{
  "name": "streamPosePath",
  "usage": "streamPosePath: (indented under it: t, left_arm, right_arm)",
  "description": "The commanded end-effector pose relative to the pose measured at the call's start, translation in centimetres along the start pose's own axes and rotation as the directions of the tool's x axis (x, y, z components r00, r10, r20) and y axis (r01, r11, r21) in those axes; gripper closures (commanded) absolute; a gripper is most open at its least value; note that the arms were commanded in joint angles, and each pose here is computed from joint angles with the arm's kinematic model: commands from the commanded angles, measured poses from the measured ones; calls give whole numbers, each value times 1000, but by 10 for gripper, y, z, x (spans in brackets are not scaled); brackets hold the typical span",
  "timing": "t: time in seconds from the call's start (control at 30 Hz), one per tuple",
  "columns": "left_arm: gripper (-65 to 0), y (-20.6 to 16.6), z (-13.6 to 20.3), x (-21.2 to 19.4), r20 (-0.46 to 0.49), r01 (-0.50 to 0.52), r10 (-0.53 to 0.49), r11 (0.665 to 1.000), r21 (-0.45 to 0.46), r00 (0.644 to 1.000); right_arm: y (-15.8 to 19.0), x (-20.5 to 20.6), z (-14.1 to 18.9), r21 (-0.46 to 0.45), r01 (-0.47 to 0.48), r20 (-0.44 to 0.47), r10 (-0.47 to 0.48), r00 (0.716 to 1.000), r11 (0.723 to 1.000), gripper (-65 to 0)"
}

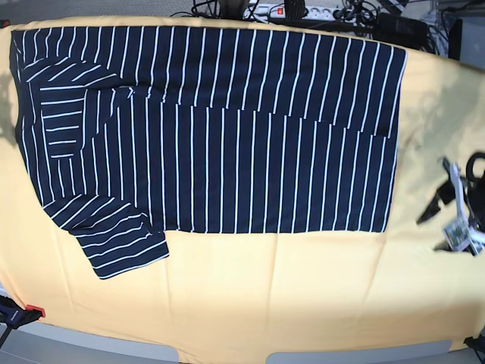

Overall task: Fold the T-shirt properly
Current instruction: 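Release the shirt and move both grippers to the hem corners, then grasp the hem corners with the left and right grippers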

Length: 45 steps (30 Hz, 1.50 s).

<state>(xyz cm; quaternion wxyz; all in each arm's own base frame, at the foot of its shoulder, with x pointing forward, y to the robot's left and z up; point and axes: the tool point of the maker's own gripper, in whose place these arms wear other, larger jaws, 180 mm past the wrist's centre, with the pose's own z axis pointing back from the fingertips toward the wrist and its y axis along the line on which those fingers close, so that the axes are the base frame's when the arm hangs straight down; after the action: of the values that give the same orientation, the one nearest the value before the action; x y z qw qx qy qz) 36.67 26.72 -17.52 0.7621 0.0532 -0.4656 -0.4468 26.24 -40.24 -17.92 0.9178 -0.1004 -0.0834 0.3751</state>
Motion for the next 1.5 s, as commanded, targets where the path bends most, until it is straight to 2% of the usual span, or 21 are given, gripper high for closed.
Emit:
streamPosePath:
  t: [0.0, 0.07, 0.13, 0.23, 0.33, 0.47, 0.53, 0.63, 0.77, 0.87, 1.03, 1.1, 1.13, 1.27, 1.33, 1.4, 1.47]
  left_arm:
    - [-325, 25, 2, 3, 31, -56, 55, 997, 55, 998]
    - [-325, 36, -13, -11, 54, -188, 186, 981, 40, 981]
    - [-325, 44, -29, -25, 70, -314, 312, 949, 18, 947]
    - [-325, 49, -53, -43, 106, -489, 490, 871, -38, 865]
    - [-330, 46, -78, -59, 117, -600, 606, 796, -83, 787]
    - [-332, 27, -105, -73, 94, -730, 746, 665, -158, 659]
    - [-332, 12, -117, -83, 39, -780, 795, 603, -170, 606]
    - [-332, -7, -130, -92, -19, -824, 836, 537, -179, 549]
    - [-332, -31, -141, -94, -87, -851, 857, 482, -207, 507]
    - [-331, -53, -147, -86, -148, -867, 869, 427, -256, 472]
    - [-331, -70, -162, -68, -158, -859, 868, 411, -304, 471]
    - [-308, -73, -165, -64, -155, -857, 869, 407, -315, 470]
    - [-267, -72, -166, -64, -150, -857, 869, 409, -314, 471]
    - [-1, -70, -166, -68, -146, -849, 858, 436, -298, 492]
    - [0, -69, -166, -69, -136, -843, 853, 452, -290, 504]
    - [0, -67, -167, -69, -128, -840, 851, 461, -286, 510]
    - [0, -67, -167, -69, -122, -839, 851, 463, -285, 511]
  right_arm:
    - [-20, -1, 16, -70, 31, 22, -29, 999, 997, -192]
    - [-35, 1, 17, -103, 91, 70, -84, 994, 990, -192]
    - [-45, -1, 18, -111, 143, 99, -132, 986, 983, -192]
    - [-54, -5, 17, -107, 201, 125, -187, 974, 974, -192]
    - [-59, -8, 16, -102, 234, 138, -219, 966, 967, -192]
    - [-59, -8, 17, -102, 231, 139, -216, 966, 968, -194]
    - [-59, -8, 17, -102, 231, 139, -217, 966, 967, -194]
    - [-59, -7, 17, -102, 231, 142, -216, 966, 967, -194]
    - [-59, -6, 17, -101, 231, 148, -215, 965, 968, -194]
    - [-60, -2, 16, -99, 231, 167, -212, 963, 968, -194]
    - [-51, 9, 3, -60, 226, 192, -211, 958, 972, -193]
    - [-44, 19, -7, -28, 222, 214, -211, 954, 975, -194]
    - [-40, 26, -13, -8, 218, 228, -210, 951, 976, -194]
    - [-29, 55, -41, 13, 192, 296, -187, 937, 981, -204]
    - [-28, 73, -55, 2, 192, 360, -180, 915, 981, -297]
    - [-34, 93, -67, -24, 223, 446, -189, 875, 975, -416]
    - [-46, 105, -77, -71, 285, 509, -211, 834, 956, -439]
